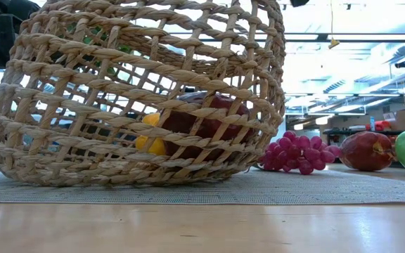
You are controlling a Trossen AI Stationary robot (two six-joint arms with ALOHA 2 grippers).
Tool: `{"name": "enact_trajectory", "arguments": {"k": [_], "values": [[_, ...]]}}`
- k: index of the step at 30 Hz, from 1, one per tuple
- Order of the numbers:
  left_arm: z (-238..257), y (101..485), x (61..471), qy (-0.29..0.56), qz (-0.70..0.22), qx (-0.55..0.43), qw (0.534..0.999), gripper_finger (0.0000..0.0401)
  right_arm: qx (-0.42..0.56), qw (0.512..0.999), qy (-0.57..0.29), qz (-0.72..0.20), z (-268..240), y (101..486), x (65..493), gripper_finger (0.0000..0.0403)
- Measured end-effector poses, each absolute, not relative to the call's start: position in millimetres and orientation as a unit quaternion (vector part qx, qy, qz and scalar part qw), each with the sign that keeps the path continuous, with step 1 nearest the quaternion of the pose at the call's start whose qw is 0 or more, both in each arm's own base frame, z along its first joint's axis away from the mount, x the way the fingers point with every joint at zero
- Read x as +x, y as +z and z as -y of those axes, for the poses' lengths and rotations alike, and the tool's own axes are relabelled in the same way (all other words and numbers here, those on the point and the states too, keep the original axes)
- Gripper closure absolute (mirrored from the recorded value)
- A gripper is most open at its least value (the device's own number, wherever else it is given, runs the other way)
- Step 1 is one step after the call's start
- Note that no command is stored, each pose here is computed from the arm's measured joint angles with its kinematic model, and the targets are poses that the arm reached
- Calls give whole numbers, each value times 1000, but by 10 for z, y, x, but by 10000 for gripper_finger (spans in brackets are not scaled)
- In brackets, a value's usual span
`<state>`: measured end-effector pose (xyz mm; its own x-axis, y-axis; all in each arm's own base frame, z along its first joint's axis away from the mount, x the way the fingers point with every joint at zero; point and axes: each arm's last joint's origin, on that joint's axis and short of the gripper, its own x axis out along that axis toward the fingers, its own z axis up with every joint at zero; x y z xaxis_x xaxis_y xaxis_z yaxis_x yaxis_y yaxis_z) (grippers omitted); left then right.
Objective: Build produce basket
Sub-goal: Put the red apple in the basket
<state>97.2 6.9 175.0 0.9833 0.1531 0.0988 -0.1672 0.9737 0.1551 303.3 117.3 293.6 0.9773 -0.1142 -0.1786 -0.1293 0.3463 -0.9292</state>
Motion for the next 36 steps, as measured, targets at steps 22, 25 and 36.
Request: {"name": "enact_trajectory", "arguments": {"k": [22,25,36], "values": [[-69,1750,972,81,43,82,992,241,-805,579,1,-127,-1255,2872,3075,46],[-69,1751,972,81,43,82,992,241,-809,575,2,-127,-1255,2872,3075,46],[-69,1751,972,81,43,82,992,241,-807,577,1,-127,-1255,2872,3075,43]]}}
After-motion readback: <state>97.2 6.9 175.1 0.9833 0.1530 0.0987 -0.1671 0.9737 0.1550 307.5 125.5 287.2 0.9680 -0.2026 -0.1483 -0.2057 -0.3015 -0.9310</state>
